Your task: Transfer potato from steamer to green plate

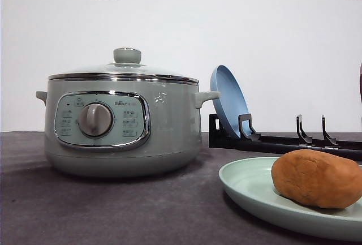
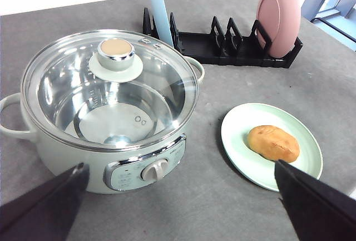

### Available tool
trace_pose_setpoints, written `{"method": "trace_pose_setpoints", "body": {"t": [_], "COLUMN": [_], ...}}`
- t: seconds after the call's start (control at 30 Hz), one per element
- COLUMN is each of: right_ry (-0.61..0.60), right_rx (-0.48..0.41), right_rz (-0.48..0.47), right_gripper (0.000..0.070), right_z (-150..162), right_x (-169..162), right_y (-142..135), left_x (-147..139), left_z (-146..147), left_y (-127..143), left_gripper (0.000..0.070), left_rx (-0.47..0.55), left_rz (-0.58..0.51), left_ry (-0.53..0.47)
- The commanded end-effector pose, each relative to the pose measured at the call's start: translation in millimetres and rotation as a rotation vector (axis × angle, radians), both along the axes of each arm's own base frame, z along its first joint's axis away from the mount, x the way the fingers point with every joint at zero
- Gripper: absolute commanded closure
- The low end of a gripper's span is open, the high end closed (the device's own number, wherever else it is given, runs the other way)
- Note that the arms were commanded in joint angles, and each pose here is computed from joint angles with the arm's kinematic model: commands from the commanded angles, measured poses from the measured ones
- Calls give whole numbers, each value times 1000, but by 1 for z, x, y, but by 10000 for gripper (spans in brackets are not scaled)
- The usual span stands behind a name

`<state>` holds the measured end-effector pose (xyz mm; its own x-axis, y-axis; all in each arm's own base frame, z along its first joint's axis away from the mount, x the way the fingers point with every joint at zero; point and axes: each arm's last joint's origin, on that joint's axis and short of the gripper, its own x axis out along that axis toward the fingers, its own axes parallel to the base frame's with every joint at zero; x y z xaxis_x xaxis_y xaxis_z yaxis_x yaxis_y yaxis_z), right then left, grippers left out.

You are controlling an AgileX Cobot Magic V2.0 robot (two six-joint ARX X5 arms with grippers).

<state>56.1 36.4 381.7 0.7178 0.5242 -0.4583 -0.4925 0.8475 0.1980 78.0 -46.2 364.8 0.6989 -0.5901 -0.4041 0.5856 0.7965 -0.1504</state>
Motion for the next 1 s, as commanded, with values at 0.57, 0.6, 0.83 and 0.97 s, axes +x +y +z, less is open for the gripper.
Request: {"method": "trace_pose_setpoints", "body": {"t": [0.57, 0.6, 0.83, 0.97], "right_ry": [-16, -16, -17, -22], "right_rx": [-4, -4, -4, -1], "right_rz": [9, 9, 9, 9], "right_gripper": [664, 664, 664, 664], "right_z": [3, 3, 3, 4], "right_x": [0, 0, 0, 0], "right_y": [0, 0, 0, 0], "left_x": [0, 0, 0, 0], "left_z": [4, 4, 4, 4], "left_y": [-1, -1, -1, 0], "left_gripper": [700, 700, 700, 700], "left_rx": [-8, -8, -8, -8], "left_rz": [-11, -11, -11, -2], "left_ry": [-26, -26, -26, -27]}}
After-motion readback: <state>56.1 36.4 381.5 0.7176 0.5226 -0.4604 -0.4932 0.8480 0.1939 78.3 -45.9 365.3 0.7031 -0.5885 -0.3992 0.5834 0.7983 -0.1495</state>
